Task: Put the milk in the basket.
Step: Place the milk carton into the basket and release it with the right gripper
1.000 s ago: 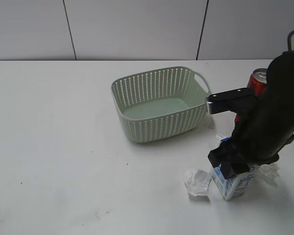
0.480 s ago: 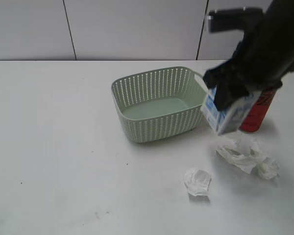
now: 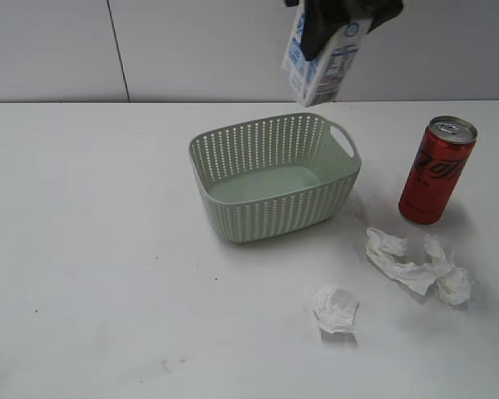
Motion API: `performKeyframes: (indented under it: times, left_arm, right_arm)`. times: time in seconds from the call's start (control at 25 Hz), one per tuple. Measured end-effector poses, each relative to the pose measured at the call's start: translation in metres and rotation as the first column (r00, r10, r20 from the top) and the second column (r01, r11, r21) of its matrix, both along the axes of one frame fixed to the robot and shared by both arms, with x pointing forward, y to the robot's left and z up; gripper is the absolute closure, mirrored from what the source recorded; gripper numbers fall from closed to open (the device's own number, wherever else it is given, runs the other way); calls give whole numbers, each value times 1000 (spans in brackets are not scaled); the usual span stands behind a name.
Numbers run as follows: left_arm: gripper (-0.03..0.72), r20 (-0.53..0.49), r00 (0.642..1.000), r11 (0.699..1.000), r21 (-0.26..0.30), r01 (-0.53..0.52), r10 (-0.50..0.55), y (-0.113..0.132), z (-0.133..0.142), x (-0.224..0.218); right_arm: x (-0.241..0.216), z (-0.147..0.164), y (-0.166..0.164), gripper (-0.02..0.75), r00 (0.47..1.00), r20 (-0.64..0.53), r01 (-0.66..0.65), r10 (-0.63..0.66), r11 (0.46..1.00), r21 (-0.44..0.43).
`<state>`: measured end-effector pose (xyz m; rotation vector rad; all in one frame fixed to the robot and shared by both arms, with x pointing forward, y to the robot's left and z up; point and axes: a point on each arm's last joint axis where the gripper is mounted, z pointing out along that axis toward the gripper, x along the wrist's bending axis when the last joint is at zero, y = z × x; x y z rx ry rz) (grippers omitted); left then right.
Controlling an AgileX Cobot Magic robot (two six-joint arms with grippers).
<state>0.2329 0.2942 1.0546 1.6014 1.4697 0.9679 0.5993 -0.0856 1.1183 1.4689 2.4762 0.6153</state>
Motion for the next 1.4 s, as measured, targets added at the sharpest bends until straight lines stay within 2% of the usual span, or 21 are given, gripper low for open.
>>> performKeyframes:
  times: [0.28, 0.56, 0.72, 1.0, 1.04, 1.2, 1.24, 1.4]
  left_arm:
    - [453, 0, 1000, 1000, 0, 0, 0, 0, 0, 0]
    - [453, 0, 1000, 1000, 0, 0, 0, 0, 0, 0]
    - [453, 0, 1000, 1000, 0, 0, 0, 0, 0, 0]
    - [453, 0, 1000, 1000, 0, 0, 0, 0, 0, 0]
    - [453, 0, 1000, 1000, 0, 0, 0, 0, 0, 0]
    - [453, 0, 1000, 1000, 0, 0, 0, 0, 0, 0]
    - [453, 0, 1000, 1000, 0, 0, 0, 0, 0, 0]
    - [453, 0, 1000, 1000, 0, 0, 0, 0, 0, 0]
  right_arm:
    - [46, -62, 33, 395, 997, -73, -11, 10, 1000, -23]
    - [53, -134, 56, 394, 979, -202, -52, 32, 995, -91]
    - [53, -157, 63, 394, 970, -240, -67, 39, 991, -112]
    - [54, -168, 65, 391, 965, -259, -79, 46, 989, -121]
    - [54, -168, 65, 363, 965, -258, -90, 56, 989, -120]
    - [52, -161, 67, 155, 965, -251, -105, 77, 989, -100]
    - [52, -156, 67, 126, 967, -243, -105, 79, 990, -96]
    - [48, -124, 62, 106, 981, -175, -104, 86, 990, -92]
